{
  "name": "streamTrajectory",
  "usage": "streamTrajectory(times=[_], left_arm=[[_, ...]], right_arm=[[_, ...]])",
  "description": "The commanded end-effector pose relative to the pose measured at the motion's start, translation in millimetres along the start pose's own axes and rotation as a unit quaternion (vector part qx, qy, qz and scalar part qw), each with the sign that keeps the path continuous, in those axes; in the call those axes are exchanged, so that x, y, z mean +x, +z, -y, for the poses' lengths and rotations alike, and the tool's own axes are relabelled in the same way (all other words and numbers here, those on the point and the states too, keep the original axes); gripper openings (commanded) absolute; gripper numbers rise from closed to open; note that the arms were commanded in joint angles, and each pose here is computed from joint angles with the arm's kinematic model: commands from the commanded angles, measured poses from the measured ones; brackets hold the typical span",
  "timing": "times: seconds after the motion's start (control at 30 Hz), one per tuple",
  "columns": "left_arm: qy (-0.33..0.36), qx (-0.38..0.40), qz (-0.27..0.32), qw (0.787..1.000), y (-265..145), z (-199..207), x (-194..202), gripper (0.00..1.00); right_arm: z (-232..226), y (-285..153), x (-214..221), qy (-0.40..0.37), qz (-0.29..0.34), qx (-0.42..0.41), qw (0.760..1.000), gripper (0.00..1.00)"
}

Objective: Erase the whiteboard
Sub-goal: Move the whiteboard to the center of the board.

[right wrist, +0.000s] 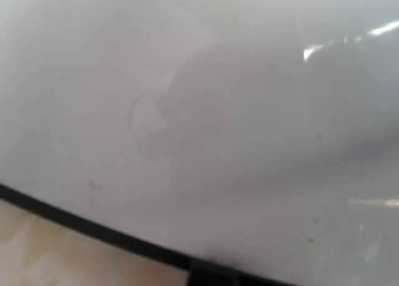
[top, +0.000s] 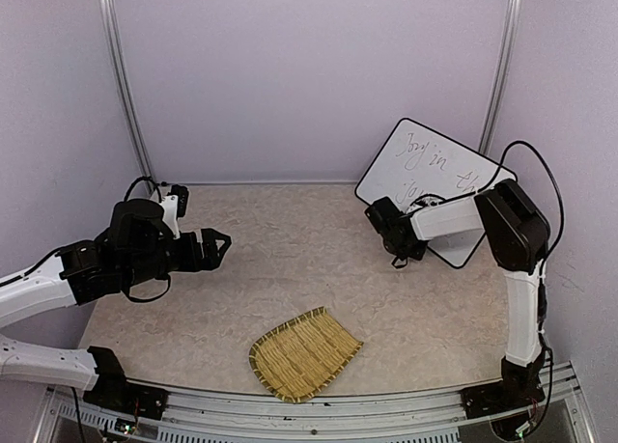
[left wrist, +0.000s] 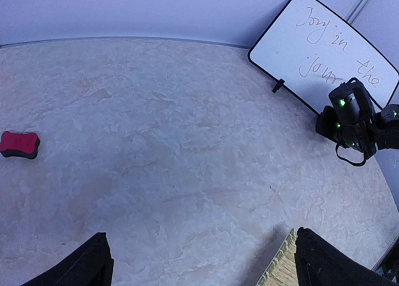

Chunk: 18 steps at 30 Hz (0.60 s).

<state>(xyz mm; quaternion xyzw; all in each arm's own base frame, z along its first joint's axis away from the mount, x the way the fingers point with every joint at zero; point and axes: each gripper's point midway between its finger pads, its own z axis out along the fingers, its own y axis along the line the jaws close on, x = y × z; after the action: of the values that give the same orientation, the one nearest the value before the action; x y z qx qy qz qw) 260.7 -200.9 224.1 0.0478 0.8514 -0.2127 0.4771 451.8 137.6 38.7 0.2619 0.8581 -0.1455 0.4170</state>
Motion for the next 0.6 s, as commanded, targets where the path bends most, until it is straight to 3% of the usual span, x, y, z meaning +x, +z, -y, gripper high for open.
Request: streamTrajectory(times=[0.0,0.57], left_arm=[[-0.001,-0.001,0.003,1.000,2,1,1,0.99],[0.000,-0.006,-0.011,1.000,13,2,9,0.99]], right_arm=[[-44,-33,9,-0.044,-0.017,-0.098,0.994,0.00],[-89,-73,24,-0.087,-0.011,-0.182,0.979,0.00]])
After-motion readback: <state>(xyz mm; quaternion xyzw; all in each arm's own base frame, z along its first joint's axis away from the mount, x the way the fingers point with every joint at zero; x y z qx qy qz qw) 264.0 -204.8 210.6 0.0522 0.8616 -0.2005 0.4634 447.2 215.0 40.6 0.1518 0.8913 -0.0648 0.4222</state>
